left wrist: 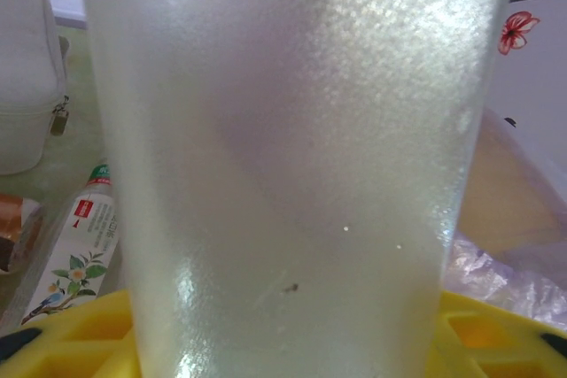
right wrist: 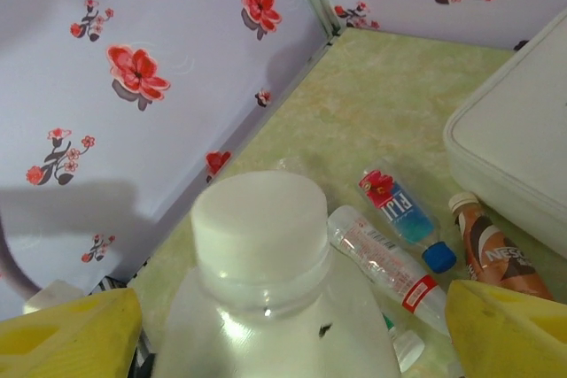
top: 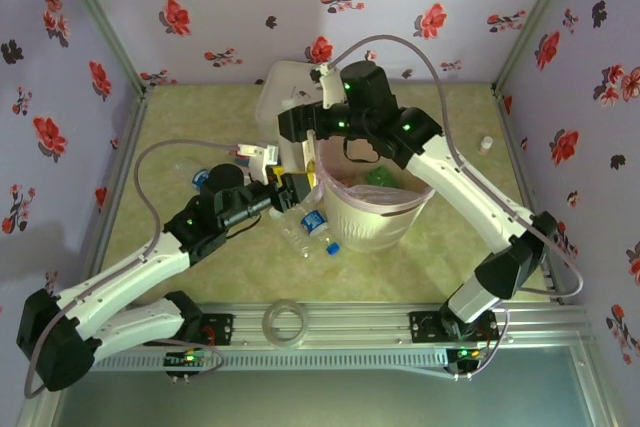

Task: Put the plastic bottles in the bin

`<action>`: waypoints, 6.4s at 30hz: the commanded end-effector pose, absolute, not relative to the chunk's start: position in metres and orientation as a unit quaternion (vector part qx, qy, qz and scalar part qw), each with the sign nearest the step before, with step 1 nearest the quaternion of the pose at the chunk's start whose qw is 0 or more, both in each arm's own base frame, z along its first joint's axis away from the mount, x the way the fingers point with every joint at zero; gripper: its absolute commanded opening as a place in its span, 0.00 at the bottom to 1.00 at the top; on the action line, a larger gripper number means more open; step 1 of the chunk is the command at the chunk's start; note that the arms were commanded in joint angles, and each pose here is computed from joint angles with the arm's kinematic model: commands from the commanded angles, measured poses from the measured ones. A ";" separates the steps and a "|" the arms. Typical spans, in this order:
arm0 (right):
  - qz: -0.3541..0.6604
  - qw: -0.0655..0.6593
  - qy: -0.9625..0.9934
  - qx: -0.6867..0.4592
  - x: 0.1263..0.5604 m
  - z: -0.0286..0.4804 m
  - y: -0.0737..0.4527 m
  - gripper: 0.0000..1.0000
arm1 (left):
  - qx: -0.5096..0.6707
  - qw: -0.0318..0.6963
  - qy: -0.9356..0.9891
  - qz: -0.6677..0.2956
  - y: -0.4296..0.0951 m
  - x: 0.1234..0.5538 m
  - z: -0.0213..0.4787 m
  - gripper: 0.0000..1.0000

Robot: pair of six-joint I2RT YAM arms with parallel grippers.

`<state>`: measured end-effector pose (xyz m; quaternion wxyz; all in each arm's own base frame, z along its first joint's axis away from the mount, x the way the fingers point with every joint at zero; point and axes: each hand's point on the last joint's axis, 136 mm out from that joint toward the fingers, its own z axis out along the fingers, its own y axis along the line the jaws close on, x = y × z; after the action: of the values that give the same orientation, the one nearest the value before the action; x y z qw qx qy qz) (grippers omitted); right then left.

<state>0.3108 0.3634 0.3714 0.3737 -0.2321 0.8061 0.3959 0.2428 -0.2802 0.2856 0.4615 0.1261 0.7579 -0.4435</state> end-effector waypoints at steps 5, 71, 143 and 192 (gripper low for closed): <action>0.415 0.351 0.804 -0.243 0.303 0.371 0.379 0.76 | 0.149 0.499 0.720 -0.459 -0.284 0.240 0.322 0.00; 0.218 0.451 0.841 -0.202 0.320 0.385 0.224 0.47 | -0.306 0.335 0.850 -0.270 -0.116 0.263 0.153 0.90; 0.157 0.371 0.899 -0.169 0.294 0.292 0.184 0.85 | -0.446 0.276 0.847 -0.084 -0.013 0.301 0.134 0.95; 0.196 0.464 0.854 -0.126 0.253 0.373 0.148 0.88 | -0.439 0.230 0.864 -0.089 -0.022 0.380 0.062 0.64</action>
<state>0.2550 0.1552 0.3540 0.4431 -0.1400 0.8635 0.1959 0.3743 -0.0255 0.0434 0.2145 -0.4454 0.8651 -0.0850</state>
